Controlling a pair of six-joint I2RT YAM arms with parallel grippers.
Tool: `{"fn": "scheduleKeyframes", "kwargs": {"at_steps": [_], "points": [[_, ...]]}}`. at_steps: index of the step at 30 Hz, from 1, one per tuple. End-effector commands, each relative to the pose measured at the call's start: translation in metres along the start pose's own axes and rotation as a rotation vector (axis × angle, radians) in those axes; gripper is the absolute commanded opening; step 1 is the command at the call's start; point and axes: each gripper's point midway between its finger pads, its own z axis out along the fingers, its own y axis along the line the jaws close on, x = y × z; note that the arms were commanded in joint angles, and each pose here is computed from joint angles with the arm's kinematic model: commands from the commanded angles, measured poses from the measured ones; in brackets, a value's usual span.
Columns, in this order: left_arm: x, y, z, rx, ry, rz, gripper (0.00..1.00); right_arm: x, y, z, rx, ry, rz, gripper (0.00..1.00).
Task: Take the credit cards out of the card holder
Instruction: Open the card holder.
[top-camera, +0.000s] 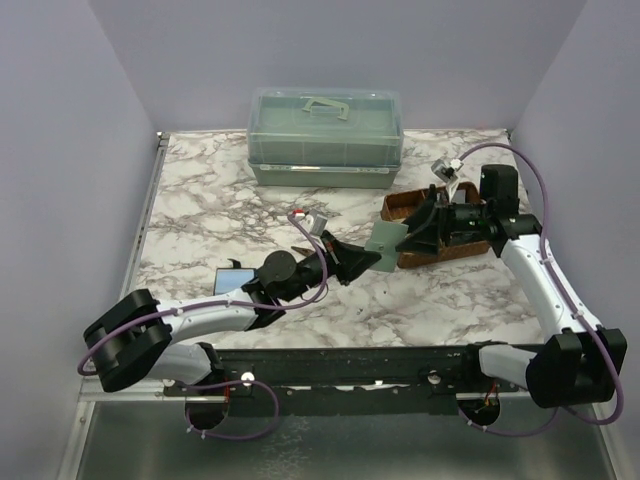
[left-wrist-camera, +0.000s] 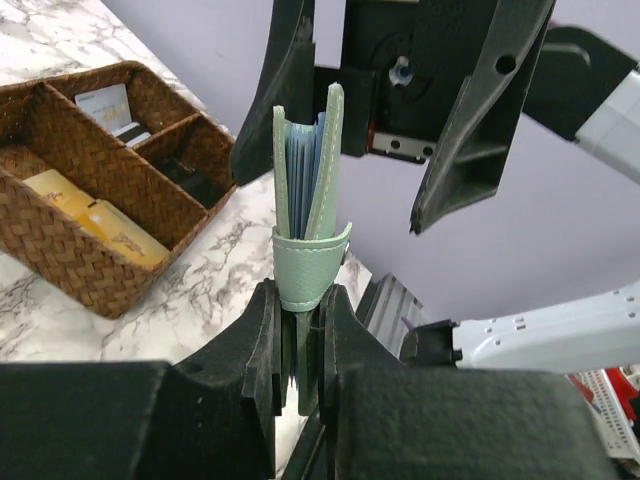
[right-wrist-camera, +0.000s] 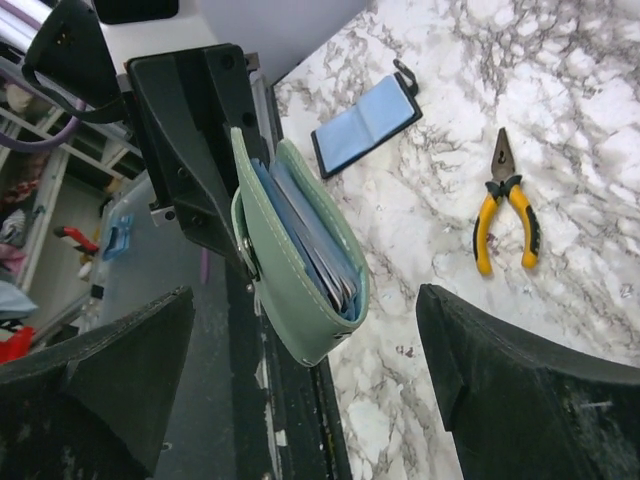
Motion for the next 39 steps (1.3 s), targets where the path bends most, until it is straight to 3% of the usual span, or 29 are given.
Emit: {"fn": "scheduleKeyframes", "kwargs": {"at_steps": [1, 4, 9, 21, 24, 29, 34, 39], "points": [[-0.028, -0.021, 0.017, 0.065, -0.122, -0.023, 0.00, -0.006, 0.010, -0.002, -0.100, -0.041, 0.058, 0.99], [-0.029, -0.023, 0.022, 0.072, -0.130, -0.029, 0.00, -0.003, 0.021, -0.008, -0.194, -0.042, 0.095, 0.96], [-0.031, -0.026, 0.024, 0.084, -0.140, -0.045, 0.00, 0.006, 0.023, -0.010, -0.238, -0.015, 0.149, 0.78], [-0.024, -0.019, 0.024, 0.051, -0.122, -0.136, 0.00, 0.000, 0.015, -0.008, -0.216, -0.026, 0.188, 0.11], [-0.028, 0.003, 0.019, -0.090, -0.141, -0.150, 0.35, -0.002, 0.012, -0.007, -0.197, -0.040, 0.187, 0.06], [-0.030, 0.046, -0.009, -0.417, -0.068, -0.075, 0.63, -0.005, -0.009, -0.006, -0.085, -0.084, 0.179, 0.04], [-0.034, 0.063, -0.029, -0.674, 0.055, 0.018, 0.74, -0.006, -0.025, -0.005, 0.001, -0.096, 0.175, 0.04], [-0.032, 0.056, -0.016, -0.853, 0.150, 0.162, 0.75, -0.003, -0.039, -0.004, 0.072, -0.094, 0.192, 0.02]]}}
